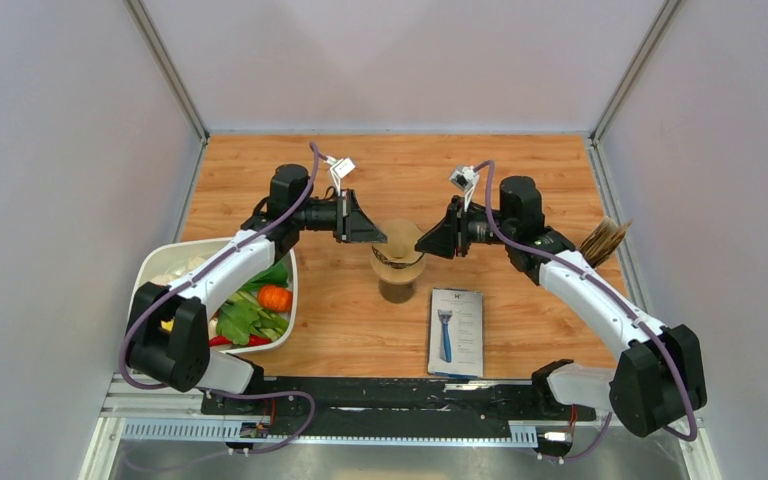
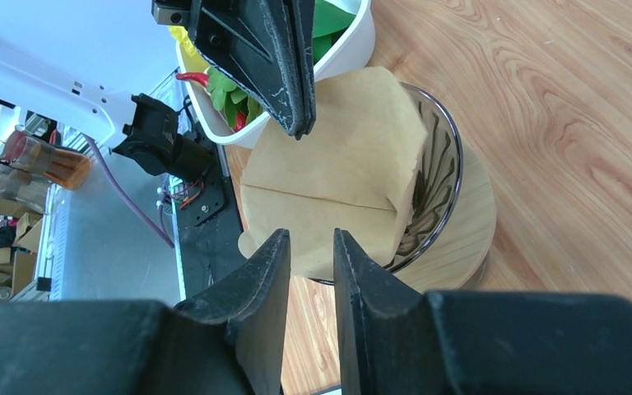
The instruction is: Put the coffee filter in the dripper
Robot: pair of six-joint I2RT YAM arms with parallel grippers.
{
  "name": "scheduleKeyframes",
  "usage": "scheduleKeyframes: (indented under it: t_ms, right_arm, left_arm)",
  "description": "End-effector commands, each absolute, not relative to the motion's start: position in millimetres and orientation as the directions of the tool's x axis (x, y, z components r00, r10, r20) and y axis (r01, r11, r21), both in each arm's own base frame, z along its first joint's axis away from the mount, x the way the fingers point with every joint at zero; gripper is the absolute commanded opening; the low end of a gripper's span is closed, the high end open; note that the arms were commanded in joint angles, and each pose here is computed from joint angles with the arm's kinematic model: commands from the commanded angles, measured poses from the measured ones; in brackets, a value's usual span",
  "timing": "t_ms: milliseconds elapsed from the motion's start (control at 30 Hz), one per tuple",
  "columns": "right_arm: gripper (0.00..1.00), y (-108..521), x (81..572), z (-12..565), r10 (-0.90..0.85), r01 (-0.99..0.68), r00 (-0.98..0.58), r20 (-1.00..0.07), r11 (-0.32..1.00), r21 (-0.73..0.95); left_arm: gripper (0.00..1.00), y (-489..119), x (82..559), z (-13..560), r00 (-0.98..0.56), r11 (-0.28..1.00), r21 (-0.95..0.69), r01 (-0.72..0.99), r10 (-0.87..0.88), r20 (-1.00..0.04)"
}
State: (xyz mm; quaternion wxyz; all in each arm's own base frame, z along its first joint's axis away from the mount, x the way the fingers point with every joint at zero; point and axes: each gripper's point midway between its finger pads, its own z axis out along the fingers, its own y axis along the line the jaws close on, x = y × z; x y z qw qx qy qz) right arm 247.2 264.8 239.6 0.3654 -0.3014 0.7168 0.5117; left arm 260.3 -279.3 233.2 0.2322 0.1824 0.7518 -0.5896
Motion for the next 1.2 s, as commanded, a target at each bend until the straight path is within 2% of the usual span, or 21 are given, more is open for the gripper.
scheduleKeyframes:
  t_ms: [0, 400, 667, 1000, 1167]
  right_arm:
    - [0.28, 268, 249, 240, -0.073, -0.828, -0.519, -0.851, 0.291, 0.480]
    - [0.28, 272, 246, 238, -0.102, -0.843, -0.498, -0.861, 0.290, 0.453]
    - [0.29, 272, 246, 260, -0.104, -0.883, -0.427, -0.898, 0.263, 0.389]
    - [0.31, 276, 244, 273, -0.109, -0.904, -0.388, -0.915, 0.236, 0.356]
    - [0.35, 275, 242, 283, -0.108, -0.919, -0.356, -0.928, 0.222, 0.327]
  left_arm:
    - [0.12, -279, 261, 235, -0.800, 0.223, -0.780, 0.585, 0.003, -0.600]
    - [0.13, -281, 255, 230, -0.789, 0.223, -0.766, 0.603, 0.030, -0.613]
    - [0.17, -280, 256, 259, -0.702, 0.210, -0.681, 0.701, 0.039, -0.711]
    - [0.34, -280, 257, 276, -0.665, 0.192, -0.648, 0.737, 0.032, -0.747]
    - [0.42, -280, 253, 283, -0.655, 0.175, -0.641, 0.747, 0.031, -0.755]
